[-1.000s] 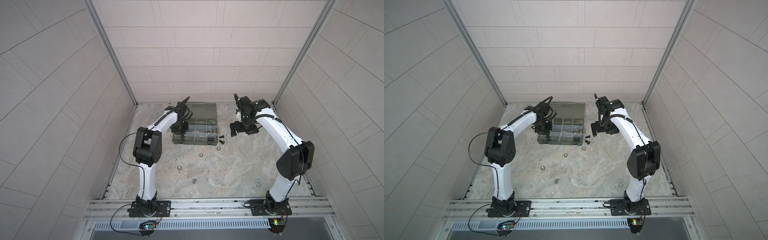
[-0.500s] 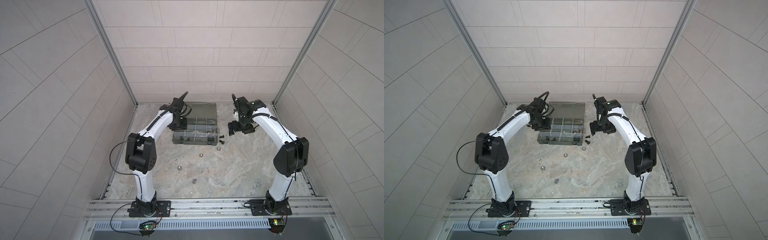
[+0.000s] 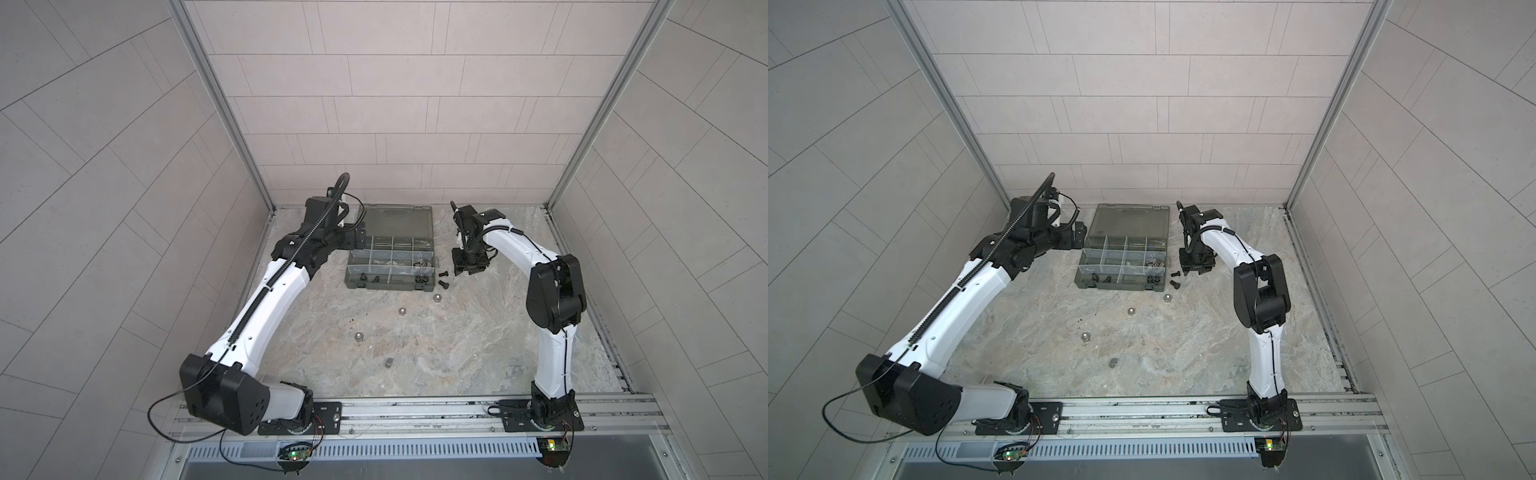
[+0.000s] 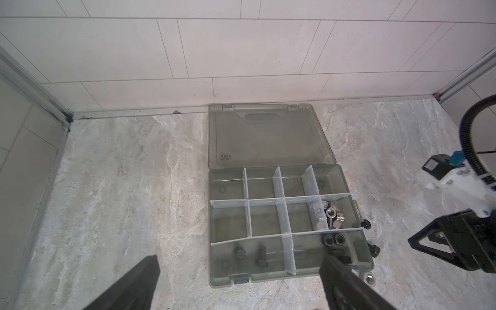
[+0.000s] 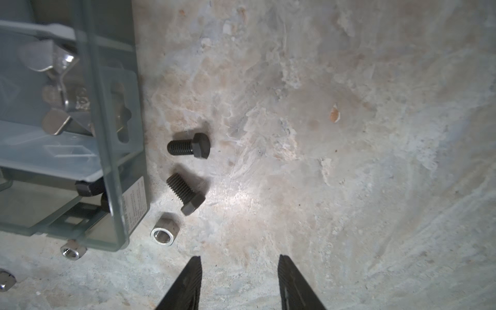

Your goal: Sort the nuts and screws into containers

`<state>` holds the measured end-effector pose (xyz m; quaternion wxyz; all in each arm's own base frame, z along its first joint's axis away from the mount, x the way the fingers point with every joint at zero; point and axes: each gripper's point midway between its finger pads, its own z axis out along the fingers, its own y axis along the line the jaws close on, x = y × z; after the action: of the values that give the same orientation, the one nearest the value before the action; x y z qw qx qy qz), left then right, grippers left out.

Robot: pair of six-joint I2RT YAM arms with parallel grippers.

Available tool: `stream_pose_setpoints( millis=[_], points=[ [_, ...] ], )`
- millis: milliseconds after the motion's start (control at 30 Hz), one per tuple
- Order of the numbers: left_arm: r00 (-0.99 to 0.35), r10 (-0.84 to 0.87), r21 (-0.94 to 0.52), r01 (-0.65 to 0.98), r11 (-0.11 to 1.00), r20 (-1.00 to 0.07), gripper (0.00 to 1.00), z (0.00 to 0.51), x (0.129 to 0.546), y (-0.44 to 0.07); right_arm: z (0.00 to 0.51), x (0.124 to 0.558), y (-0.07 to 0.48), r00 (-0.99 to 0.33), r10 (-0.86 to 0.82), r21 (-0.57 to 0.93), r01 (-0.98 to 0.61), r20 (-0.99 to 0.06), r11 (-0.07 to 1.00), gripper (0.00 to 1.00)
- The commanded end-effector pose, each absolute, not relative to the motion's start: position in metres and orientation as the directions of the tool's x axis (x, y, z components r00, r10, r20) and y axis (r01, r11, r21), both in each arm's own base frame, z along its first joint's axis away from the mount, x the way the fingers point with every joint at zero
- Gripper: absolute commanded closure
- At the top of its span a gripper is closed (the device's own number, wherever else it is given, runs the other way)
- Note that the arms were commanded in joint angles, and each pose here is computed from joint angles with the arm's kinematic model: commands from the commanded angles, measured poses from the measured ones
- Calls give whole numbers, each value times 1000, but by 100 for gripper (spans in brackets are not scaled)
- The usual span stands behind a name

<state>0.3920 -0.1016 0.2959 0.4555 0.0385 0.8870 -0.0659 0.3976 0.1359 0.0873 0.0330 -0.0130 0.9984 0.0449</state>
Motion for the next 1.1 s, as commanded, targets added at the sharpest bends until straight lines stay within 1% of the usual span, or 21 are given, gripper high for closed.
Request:
stream_pose_setpoints(
  millis=[0,233,400,600,933,1067],
  points=[
    [-545,20,-50,113,992,-838,0,315,383,-92,85,412,148,-995,-24,102,-34,-93,994,54],
    [-541,-24,-91,97,991,-841,0,328,354,-82,70,427,155,-996,-33,104,-42,-86,994,56],
    [-580,-23,-94,93,991,-814,0,321,343,-79,59,434,156,-997,-28,97,-35,-74,995,60],
    [-610,-20,-68,55,996,-792,0,314,337,-68,48,437,158,-998,-21,89,-27,-64,996,66],
    [-631,-10,-44,38,998,-776,0,308,338,-59,36,443,163,-998,-6,100,-12,-55,995,67],
    [-640,-6,-29,26,999,-768,0,305,338,-54,31,443,167,-999,1,112,-4,-44,994,74]
  ],
)
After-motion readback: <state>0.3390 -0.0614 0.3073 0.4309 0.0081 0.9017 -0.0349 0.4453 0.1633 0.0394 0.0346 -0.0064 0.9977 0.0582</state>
